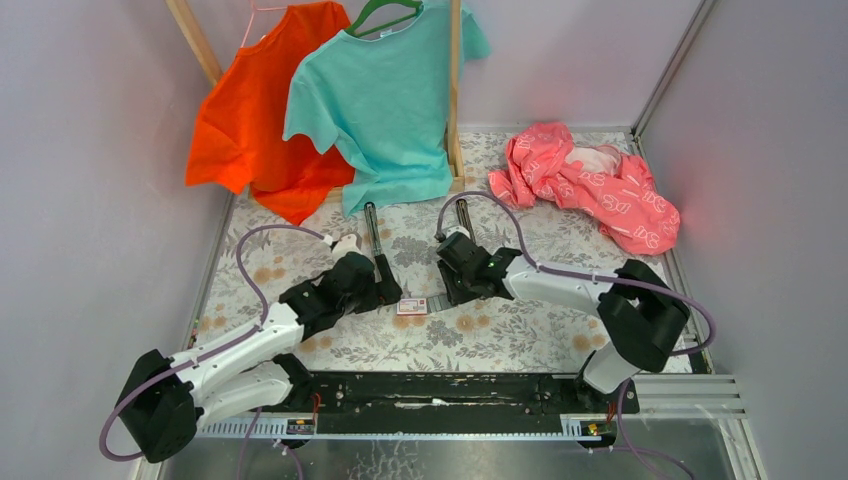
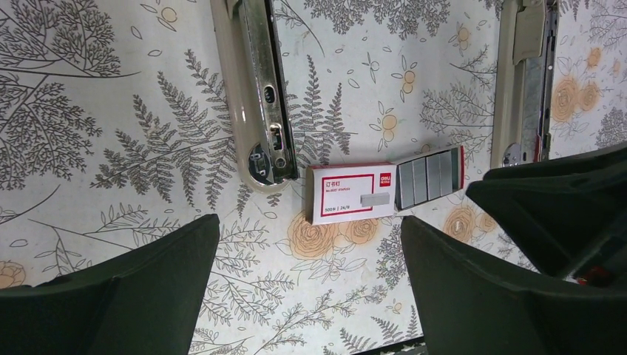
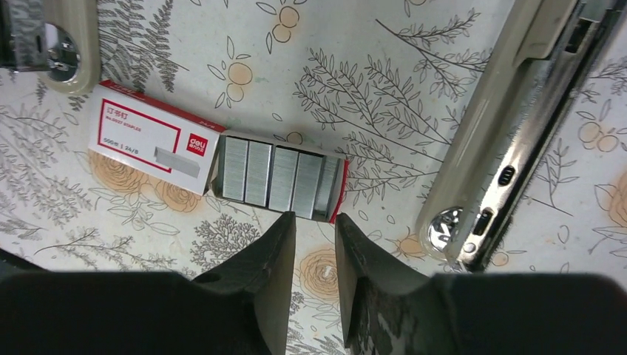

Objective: Load the staples into the stapler

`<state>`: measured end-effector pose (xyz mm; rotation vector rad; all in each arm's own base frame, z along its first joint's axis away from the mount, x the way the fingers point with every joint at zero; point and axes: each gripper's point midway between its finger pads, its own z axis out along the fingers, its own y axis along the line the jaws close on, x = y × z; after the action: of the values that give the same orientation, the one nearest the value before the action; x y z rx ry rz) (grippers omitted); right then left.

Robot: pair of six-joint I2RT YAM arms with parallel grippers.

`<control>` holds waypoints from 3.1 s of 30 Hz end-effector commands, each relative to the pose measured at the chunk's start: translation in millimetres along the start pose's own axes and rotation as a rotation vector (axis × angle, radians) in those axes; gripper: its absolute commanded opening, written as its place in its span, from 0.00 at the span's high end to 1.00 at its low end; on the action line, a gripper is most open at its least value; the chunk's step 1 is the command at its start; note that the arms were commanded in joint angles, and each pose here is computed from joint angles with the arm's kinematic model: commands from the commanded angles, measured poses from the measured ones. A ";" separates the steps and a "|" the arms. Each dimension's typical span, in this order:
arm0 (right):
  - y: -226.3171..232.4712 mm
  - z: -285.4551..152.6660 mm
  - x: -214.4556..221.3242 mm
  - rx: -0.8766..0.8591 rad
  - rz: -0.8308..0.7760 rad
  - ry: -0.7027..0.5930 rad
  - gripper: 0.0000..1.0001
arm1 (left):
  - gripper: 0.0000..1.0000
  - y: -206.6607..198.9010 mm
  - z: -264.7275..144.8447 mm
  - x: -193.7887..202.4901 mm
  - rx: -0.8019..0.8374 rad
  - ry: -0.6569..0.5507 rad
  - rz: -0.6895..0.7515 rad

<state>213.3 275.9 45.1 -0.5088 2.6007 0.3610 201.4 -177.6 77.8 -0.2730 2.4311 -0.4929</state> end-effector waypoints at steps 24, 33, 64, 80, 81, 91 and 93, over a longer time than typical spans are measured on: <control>3.6 20.0 -10.6 0.082 -0.024 -0.020 0.59 | 0.00 -17.8 13.6 11.2 0.098 0.043 -0.026; 1.9 28.5 -4.1 0.088 -0.025 -0.001 0.57 | 0.00 -17.9 14.5 13.9 0.101 0.054 -0.028; 7.3 9.3 -21.7 0.059 -0.064 -0.050 0.69 | 0.00 -26.2 15.3 20.4 0.139 0.087 -0.032; -1.5 25.8 -9.4 0.101 -0.066 -0.019 0.58 | 0.00 -24.8 17.8 27.1 0.138 0.103 -0.037; -1.6 26.1 -8.8 0.101 -0.066 -0.018 0.58 | 0.00 -25.4 17.9 27.2 0.140 0.104 -0.037; -5.2 31.2 -0.6 0.104 -0.068 0.009 0.58 | 0.00 -26.8 19.0 29.2 0.144 0.112 -0.036; -7.4 31.7 1.4 0.104 -0.063 0.014 0.59 | 0.00 -26.6 19.1 29.4 0.143 0.113 -0.035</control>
<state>225.5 279.9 19.5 -0.5676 2.5998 0.2034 189.0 -206.9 54.0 -0.2451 2.5212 -0.6575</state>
